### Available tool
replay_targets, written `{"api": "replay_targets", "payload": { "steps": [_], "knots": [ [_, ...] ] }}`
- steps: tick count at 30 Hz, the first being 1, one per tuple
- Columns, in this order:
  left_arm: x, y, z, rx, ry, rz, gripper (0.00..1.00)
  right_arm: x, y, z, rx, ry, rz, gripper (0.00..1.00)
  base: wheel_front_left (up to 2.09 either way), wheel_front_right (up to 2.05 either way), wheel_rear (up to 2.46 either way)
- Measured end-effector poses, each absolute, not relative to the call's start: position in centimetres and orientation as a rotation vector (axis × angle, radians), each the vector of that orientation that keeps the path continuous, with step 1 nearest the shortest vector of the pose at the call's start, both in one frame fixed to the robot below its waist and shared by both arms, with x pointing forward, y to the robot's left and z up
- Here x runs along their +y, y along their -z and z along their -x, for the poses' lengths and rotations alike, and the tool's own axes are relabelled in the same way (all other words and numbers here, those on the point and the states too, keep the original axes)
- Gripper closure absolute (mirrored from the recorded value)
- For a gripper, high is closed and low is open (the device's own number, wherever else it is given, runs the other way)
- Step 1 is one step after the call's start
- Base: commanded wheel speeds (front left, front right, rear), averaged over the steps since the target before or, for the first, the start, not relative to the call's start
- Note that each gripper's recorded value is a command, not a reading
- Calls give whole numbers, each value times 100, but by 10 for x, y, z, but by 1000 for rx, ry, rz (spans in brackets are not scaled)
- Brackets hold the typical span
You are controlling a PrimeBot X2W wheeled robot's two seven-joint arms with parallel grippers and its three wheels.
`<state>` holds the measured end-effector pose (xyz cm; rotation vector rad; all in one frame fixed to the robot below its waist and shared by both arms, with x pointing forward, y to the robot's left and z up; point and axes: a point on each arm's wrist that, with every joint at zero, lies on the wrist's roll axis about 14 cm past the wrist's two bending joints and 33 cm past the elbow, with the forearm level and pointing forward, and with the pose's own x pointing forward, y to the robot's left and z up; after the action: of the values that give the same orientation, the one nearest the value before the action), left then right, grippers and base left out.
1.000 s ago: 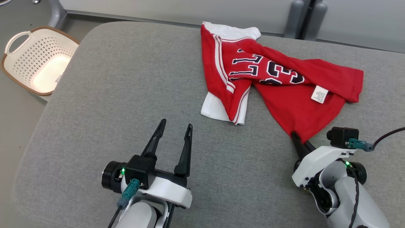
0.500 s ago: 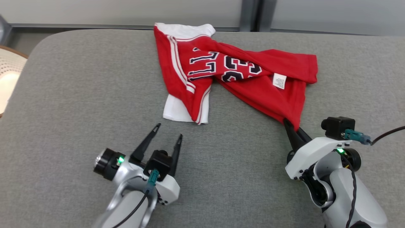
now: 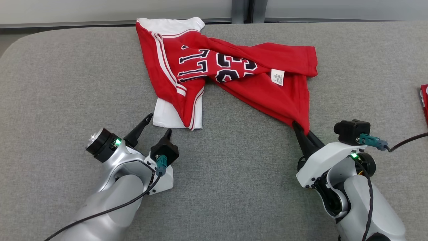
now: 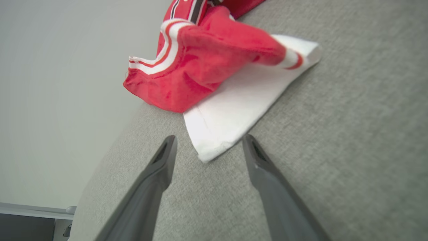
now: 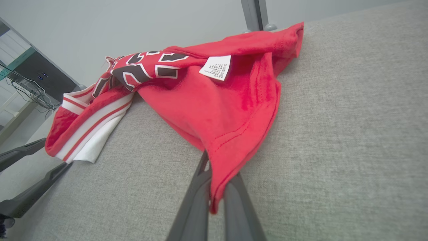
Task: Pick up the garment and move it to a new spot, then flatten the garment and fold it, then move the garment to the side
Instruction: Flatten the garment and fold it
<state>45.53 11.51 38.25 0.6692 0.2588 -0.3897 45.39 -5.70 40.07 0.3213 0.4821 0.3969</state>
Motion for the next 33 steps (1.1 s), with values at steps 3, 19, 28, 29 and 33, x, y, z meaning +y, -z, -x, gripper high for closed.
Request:
{"api": "replay_targets", "payload": {
  "steps": [3, 19, 28, 29, 33],
  "knots": [
    [114, -378, -459, 275, 409, -691, 0, -58, -399, -454, 483, -393, -323, 100, 0, 0, 0],
    [105, -365, -462, 340, 475, -680, 100, -61, -397, -462, 474, -379, -332, 100, 0, 0, 0],
    [82, -418, -465, 180, 455, -499, 100, -81, -429, -478, 361, -362, -262, 100, 0, 0, 0],
    [81, -428, -466, 160, 445, -450, 100, -85, -434, -480, 342, -360, -245, 100, 0, 0, 0],
    [76, -470, -466, 43, 438, -338, 100, -99, -463, -489, 261, -364, -166, 100, 0, 0, 0]
  ]
}}
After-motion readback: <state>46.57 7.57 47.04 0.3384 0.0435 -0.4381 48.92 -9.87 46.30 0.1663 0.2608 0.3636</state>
